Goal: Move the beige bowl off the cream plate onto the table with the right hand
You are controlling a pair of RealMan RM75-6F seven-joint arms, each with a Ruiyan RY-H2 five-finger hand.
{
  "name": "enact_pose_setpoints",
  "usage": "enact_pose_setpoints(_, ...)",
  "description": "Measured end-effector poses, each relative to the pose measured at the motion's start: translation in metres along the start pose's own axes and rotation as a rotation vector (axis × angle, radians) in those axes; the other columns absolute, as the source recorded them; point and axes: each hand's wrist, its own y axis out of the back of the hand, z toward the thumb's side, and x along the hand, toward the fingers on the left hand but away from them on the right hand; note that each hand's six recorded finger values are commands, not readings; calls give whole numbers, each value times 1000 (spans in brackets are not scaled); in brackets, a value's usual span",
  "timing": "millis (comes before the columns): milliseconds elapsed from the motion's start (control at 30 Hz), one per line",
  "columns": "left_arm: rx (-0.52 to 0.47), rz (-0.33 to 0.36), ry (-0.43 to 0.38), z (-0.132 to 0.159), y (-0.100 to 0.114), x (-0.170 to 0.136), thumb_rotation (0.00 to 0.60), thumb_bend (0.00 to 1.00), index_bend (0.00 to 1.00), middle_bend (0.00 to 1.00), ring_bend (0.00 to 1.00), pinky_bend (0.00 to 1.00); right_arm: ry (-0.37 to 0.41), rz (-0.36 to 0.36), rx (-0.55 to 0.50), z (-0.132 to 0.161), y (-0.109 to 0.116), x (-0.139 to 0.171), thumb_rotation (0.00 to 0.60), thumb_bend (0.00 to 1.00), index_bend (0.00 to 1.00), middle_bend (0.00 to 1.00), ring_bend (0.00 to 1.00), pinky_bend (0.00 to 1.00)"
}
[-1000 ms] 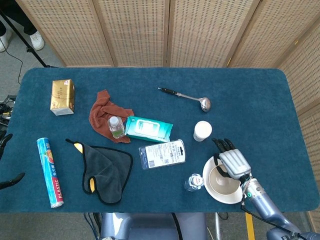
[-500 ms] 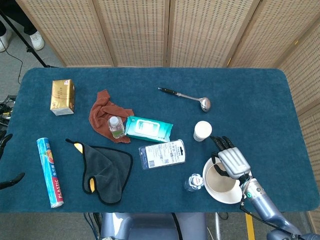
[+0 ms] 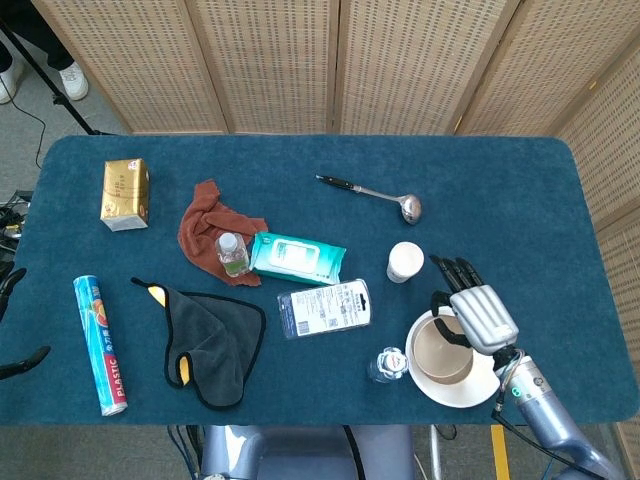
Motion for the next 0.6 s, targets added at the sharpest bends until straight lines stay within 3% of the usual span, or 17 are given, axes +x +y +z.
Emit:
enact_pose_setpoints(267,2,-3,0,0,-1,0,600,164,0,0,0,0,-23,-89,35,-4,34,-26,600,568,664,0,0,0)
enact_pose_setpoints(600,11,-1,25,-3,-1,6,600,164,0,0,0,0,-240,-43,140,-72,39,-78,600,568,671,0,0,0)
